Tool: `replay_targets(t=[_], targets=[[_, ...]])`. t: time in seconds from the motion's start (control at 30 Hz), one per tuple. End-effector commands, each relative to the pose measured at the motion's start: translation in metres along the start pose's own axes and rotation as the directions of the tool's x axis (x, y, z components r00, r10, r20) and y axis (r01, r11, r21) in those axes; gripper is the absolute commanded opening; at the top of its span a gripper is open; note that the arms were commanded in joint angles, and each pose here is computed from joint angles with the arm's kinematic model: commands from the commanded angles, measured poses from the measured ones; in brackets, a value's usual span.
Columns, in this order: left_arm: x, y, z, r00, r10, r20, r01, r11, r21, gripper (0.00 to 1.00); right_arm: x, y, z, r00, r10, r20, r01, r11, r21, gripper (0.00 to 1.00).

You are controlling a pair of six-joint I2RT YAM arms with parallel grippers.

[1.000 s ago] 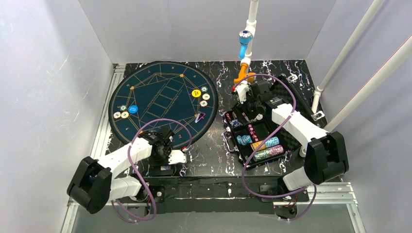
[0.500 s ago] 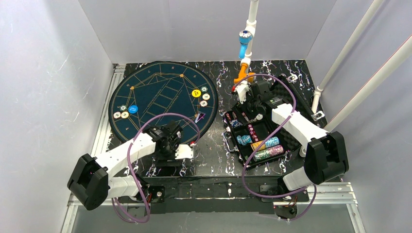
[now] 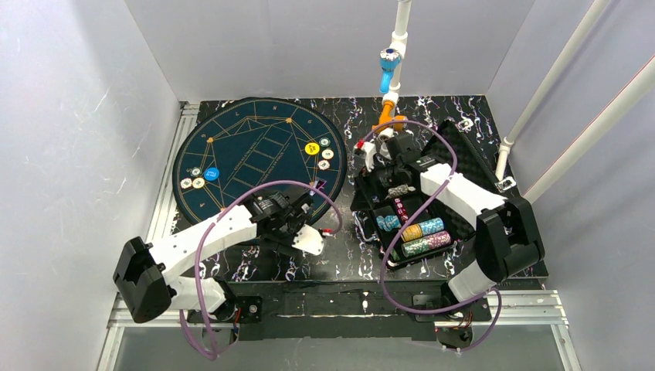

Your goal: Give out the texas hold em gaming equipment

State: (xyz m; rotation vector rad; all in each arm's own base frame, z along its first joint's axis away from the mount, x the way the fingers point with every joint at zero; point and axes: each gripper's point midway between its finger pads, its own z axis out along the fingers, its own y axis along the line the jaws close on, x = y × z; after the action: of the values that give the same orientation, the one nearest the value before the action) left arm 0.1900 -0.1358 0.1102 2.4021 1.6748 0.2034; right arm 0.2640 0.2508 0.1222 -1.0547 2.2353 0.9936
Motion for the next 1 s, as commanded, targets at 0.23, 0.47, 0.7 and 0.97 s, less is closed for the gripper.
replay_targets(t=[0.23,0.47,0.7,0.97], targets=[[-0.025,0.029,-0.040,0.995,0.095,-0.022,-0.097,0.992,-0.084,0.43,-0.026,0.092,0.032,0.997,0.034,0.076,-0.004,0.931,-0.365,0.78],[-0.031,0.032,-0.040,0.998,0.055,0.002,-0.055,0.994,-0.093,0.43,-0.024,0.122,0.046,0.993,0.062,0.101,-0.008,0.883,-0.468,0.83],[-0.034,0.035,-0.042,0.998,0.057,0.013,-0.056,0.994,-0.098,0.44,-0.022,0.151,0.058,0.995,-0.004,0.101,0.058,0.847,-0.529,0.85],[-0.043,0.037,-0.041,0.998,0.025,0.058,-0.019,0.994,-0.105,0.44,-0.030,0.158,0.072,0.994,0.055,0.093,0.008,0.817,-0.577,0.83]])
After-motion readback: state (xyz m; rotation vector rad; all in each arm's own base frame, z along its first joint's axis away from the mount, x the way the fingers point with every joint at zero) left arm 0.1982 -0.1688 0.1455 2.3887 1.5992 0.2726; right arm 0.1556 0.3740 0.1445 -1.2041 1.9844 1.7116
